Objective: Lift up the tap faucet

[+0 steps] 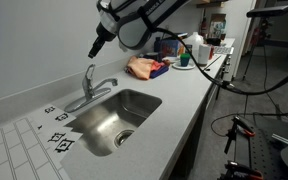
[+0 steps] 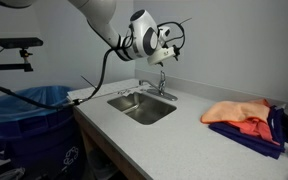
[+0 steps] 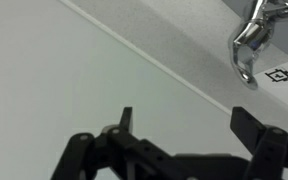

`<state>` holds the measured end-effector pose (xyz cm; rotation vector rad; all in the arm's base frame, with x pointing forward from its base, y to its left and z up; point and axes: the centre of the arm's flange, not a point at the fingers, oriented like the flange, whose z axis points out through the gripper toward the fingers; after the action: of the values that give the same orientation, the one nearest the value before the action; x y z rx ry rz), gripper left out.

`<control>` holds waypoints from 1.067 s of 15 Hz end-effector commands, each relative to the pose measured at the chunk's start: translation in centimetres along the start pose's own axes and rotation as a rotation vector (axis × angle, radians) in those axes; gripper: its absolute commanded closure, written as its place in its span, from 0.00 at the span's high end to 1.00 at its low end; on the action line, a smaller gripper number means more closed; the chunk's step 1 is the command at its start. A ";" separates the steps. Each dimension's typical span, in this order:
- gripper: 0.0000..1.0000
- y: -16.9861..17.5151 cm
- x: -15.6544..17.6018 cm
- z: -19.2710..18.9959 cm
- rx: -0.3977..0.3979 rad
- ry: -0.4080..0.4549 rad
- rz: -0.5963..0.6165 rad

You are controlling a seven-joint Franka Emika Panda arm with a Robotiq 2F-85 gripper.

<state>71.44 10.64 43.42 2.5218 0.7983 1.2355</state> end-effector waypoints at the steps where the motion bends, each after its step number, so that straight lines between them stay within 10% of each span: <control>1: 1.00 1.4 1.1 -2.6 0.116 -0.053 0.057; 7: 1.00 -0.6 0.3 -6.7 0.314 -0.174 0.110; 16: 1.00 -4.2 -6.4 -11.1 0.362 -0.273 0.106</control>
<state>62.30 11.36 44.09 2.9680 0.8655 0.8020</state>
